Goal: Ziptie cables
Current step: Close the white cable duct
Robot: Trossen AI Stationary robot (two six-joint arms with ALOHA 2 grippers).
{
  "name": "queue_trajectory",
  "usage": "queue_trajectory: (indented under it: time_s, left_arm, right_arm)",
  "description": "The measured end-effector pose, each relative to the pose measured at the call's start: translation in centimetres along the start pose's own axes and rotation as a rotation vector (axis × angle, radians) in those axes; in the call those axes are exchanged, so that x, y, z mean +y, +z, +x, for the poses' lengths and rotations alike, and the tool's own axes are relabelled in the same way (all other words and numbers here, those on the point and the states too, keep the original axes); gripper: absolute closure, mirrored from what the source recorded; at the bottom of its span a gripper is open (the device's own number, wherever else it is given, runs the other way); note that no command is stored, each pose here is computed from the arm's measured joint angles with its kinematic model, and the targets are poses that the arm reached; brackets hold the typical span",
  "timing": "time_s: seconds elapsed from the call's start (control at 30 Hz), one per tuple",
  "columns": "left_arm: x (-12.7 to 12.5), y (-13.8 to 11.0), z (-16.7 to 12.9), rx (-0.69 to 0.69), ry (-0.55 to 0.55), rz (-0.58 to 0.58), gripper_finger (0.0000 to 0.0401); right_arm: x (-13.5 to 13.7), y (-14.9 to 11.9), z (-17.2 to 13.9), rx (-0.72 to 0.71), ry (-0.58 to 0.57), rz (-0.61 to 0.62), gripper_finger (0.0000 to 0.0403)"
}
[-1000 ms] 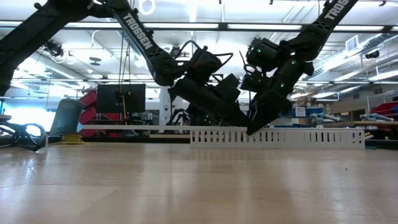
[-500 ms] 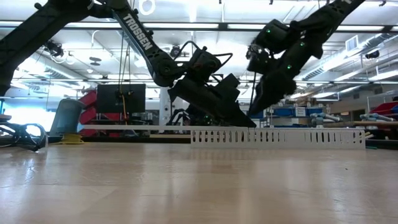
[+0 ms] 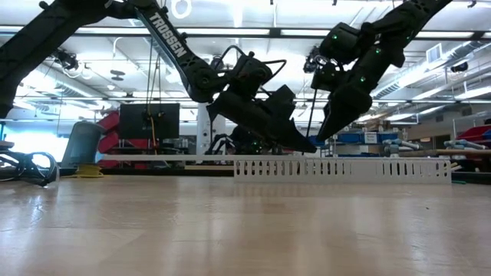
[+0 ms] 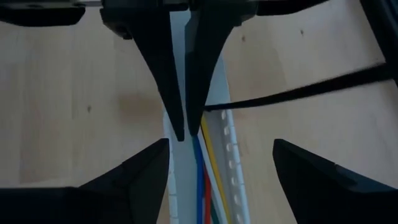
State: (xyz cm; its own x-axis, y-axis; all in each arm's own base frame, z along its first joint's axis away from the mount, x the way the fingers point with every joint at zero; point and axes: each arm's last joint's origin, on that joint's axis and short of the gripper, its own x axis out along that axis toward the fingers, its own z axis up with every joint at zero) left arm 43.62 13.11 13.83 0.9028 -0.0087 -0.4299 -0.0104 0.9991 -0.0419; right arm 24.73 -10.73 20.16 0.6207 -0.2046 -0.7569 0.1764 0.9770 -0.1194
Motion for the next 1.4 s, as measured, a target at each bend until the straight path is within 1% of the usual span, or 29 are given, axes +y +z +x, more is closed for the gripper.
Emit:
queue_trajectory:
  time_s: [0.1,0.17,0.33,0.43,0.53,0.7,0.8,0.93,1.1,1.23,1.4]
  left_arm:
    - [0.0,0.2,0.0,-0.016,0.003,0.007,0.0400]
    - [0.0,0.7,-0.3,-0.037,0.005,0.013,0.0400]
    - [0.0,3.3,-1.9,-0.109,0.014,0.037,0.0400]
    - [-0.2,4.8,-3.6,-0.087,0.017,0.067,0.0400]
    - [-0.5,5.3,-5.0,-0.003,0.008,0.087,0.0400]
    - [-0.8,3.5,-5.2,0.189,0.007,0.053,0.0400]
    - [-0.7,2.6,-5.0,0.241,0.004,0.037,0.0400]
    - [-0.8,2.0,-4.9,0.237,0.008,0.039,0.0400]
    - [-0.6,1.5,-4.7,0.236,0.066,0.045,0.0400]
    - [-0.5,0.6,-4.2,0.264,0.075,0.043,0.0400]
    - [-0.4,0.3,-3.8,0.255,0.070,0.044,0.0400]
  right_arm:
    - [0.0,-0.1,0.0,0.008,0.002,0.005,0.0135]
    - [0.1,-0.2,0.0,0.023,0.006,0.007,0.0135]
    - [0.1,-0.6,0.0,0.058,0.014,0.017,0.0142]
    - [0.0,-0.7,0.0,0.063,0.013,0.021,0.0145]
    - [0.0,-0.6,0.0,0.059,0.011,0.012,0.0146]
    - [0.0,-0.5,0.2,0.039,0.022,-0.033,0.0142]
    - [-0.1,-0.3,0.2,0.022,0.019,-0.042,0.0142]
    - [-0.1,-0.1,0.2,-0.004,0.011,-0.043,0.0147]
    - [-0.1,0.3,0.2,-0.045,0.030,-0.048,0.0146]
    - [0.0,0.2,0.3,-0.056,0.052,-0.039,0.0134]
    - [0.2,-0.9,0.8,-0.049,0.054,-0.040,0.0112]
